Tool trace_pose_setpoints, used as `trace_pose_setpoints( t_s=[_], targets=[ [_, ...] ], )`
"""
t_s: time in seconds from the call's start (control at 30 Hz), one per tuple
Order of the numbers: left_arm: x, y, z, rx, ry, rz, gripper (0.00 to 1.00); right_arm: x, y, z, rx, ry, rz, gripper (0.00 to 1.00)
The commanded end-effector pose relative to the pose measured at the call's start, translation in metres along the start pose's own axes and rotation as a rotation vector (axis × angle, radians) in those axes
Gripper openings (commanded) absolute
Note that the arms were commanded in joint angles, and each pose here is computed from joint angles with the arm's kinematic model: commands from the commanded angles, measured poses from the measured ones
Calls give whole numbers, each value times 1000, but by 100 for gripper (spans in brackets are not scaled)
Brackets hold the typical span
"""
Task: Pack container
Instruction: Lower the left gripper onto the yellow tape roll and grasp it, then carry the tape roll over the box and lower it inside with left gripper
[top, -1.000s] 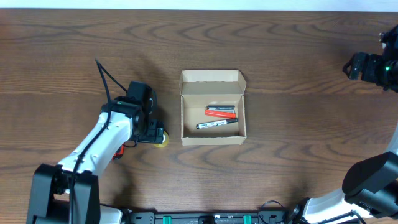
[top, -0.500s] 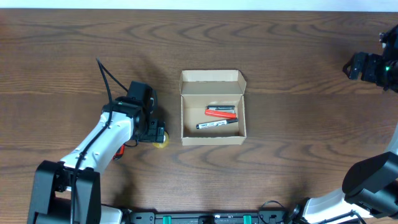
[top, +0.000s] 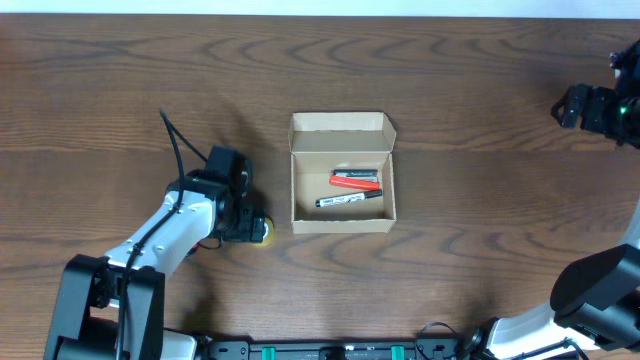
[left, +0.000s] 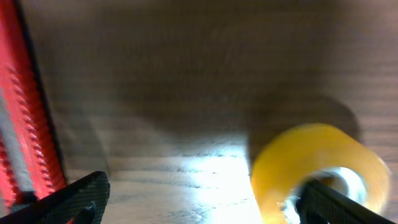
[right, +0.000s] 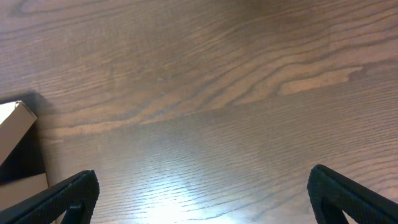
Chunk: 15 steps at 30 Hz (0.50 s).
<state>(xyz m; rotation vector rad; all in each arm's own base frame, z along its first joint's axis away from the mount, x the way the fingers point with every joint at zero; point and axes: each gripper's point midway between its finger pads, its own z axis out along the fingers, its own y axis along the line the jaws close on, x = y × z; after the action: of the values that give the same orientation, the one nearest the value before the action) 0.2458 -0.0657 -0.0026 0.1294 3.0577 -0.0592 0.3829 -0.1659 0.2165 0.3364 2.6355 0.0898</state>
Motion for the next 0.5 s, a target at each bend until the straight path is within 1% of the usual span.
trace_pose_setpoints(
  t_s=[0.0, 0.1, 0.13, 0.2, 0.23, 0.3, 0.43, 0.47],
  targets=[
    [11, 4, 8, -10, 30, 9, 96, 0, 5, 0, -12, 3, -3, 99],
    [12, 2, 9, 2, 32, 8, 97, 1, 5, 0, -12, 4, -3, 99],
    [11, 0, 9, 11, 31, 9, 100, 1, 5, 0, -12, 5, -3, 99],
    [11, -2, 9, 27, 30, 9, 84, 1, 5, 0, -13, 5, -2, 99],
    [10, -5, 9, 41, 28, 9, 72, 1, 5, 0, -13, 5, -2, 99],
    [9, -8, 9, 60, 24, 8, 38, 1, 5, 0, -14, 5, -2, 99],
    [5, -16, 8, 101, 9, 10, 17, 1, 6, 0, -16, 4, -2, 98],
    [4, -17, 8, 107, 7, 10, 9, 1, 6, 0, -16, 4, -2, 98]
  ],
)
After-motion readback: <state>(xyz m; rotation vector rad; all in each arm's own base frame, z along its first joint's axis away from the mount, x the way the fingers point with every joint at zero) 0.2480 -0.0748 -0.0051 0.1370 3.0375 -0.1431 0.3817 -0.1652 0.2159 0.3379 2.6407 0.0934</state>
